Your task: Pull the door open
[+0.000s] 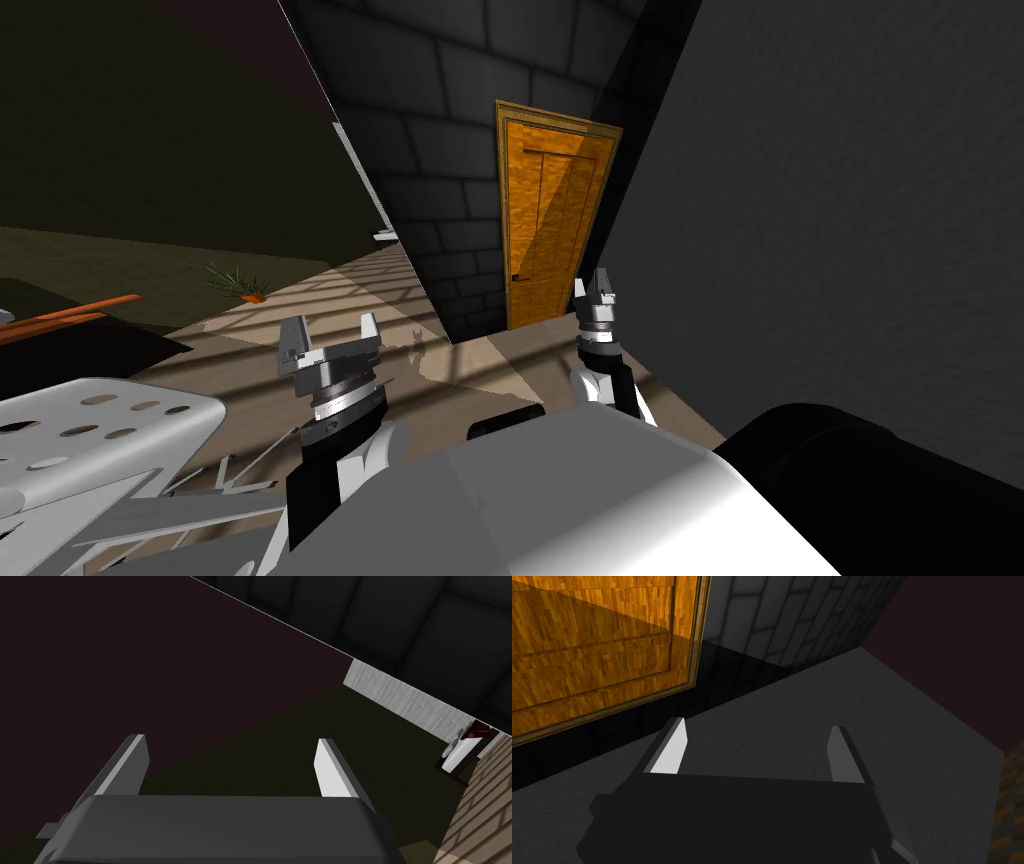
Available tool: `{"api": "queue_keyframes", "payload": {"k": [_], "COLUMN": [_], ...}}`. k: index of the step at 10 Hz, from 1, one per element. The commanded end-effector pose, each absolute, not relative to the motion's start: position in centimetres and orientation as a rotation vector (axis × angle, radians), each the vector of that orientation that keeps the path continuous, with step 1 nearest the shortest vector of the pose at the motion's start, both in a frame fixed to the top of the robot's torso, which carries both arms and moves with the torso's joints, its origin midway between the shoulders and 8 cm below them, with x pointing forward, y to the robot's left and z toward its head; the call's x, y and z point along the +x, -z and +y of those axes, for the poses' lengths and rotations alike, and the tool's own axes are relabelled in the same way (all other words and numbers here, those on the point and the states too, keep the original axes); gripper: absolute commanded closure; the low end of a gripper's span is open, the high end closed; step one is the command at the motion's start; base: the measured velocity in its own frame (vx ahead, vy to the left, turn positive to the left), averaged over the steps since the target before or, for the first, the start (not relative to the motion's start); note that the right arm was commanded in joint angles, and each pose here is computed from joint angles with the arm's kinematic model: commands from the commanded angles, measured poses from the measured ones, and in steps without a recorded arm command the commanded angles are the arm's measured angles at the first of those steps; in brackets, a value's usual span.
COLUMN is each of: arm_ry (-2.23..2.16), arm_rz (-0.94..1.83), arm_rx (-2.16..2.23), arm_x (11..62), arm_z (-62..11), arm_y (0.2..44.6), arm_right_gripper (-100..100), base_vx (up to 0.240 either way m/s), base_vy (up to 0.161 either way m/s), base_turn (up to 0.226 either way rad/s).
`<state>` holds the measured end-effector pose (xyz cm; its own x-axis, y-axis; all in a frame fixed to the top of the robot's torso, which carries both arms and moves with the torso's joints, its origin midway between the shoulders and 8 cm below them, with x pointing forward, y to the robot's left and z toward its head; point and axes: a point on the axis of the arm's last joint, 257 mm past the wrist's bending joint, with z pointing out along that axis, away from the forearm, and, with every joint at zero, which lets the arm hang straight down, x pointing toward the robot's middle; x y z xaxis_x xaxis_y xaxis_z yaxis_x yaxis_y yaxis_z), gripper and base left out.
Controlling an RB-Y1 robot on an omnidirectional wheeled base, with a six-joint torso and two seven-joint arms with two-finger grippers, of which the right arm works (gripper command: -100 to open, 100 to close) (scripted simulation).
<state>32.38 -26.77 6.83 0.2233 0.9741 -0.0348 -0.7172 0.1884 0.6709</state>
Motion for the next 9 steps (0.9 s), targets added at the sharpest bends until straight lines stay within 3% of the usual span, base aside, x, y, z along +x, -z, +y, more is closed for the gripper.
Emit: {"api": "queue_keyframes", "payload": {"k": [1,9], "arm_ry": [-1.273,-1.302], "arm_rz": [0.536,0.633], "arm_rx": [0.605,0.675], "arm_x": [33.1,37.4], "arm_z": [-26.7,-26.5], "arm_y": [-5.9,0.3], "arm_right_gripper": [-100,-100], "base_vx": [0.04,0.083], "base_vy": [-0.01,-0.023], "base_turn": [0.043,0.044]}}
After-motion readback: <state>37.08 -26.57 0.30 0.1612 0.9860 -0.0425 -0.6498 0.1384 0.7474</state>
